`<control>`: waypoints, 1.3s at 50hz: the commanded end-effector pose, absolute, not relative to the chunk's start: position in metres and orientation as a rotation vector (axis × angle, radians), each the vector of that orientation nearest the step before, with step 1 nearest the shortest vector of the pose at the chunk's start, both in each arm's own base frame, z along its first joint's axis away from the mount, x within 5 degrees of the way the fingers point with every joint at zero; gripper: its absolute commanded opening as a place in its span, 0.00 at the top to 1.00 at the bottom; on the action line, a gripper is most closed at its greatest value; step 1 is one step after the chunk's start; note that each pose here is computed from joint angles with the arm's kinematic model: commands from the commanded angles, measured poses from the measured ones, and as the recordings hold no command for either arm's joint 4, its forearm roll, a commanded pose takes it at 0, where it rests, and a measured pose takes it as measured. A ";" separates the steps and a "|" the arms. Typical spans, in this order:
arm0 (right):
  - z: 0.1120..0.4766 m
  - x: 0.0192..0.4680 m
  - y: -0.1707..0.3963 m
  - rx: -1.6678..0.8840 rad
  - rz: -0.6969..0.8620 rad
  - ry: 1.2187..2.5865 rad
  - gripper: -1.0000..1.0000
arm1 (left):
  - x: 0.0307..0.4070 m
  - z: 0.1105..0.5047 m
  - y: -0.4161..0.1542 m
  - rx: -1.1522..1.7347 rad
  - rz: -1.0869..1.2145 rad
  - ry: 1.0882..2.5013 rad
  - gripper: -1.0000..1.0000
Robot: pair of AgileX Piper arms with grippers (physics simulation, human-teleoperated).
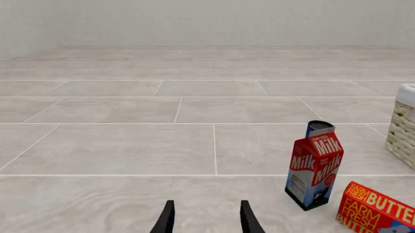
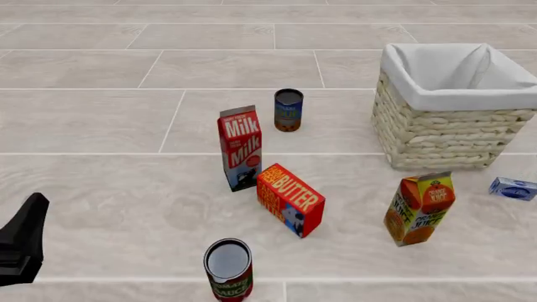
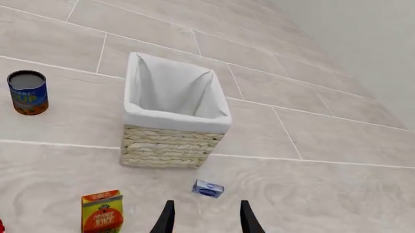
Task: Pick the cream cheese and place it in the basket.
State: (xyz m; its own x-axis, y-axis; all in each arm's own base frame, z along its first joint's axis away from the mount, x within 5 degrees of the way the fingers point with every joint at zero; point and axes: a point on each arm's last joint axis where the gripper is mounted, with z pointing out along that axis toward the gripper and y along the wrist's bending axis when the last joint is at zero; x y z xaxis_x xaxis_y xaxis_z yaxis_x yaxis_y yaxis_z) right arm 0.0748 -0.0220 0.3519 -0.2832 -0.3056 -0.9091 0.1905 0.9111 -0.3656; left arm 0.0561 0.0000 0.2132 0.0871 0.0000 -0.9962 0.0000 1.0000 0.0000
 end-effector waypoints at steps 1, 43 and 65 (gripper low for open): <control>0.344 0.088 -0.030 -0.154 -0.558 1.904 0.00 | 0.056 0.213 0.000 0.000 0.000 1.484 0.00; 0.314 0.137 -0.051 -0.415 -0.629 2.163 0.00 | 0.056 0.213 0.000 0.000 0.000 1.484 0.00; 0.290 0.168 -0.072 -0.537 -0.684 2.251 0.00 | 0.056 0.213 0.000 0.000 0.000 1.484 0.00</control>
State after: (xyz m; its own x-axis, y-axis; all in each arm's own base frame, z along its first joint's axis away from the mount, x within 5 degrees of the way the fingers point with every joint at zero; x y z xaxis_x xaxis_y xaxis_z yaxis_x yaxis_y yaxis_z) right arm 0.1564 -0.0622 0.3002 -0.6402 -0.5219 -0.5636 -0.1333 0.7981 -0.5876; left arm 0.0561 0.0000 0.2132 0.0871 0.0000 -0.9962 0.0000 1.0000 0.0000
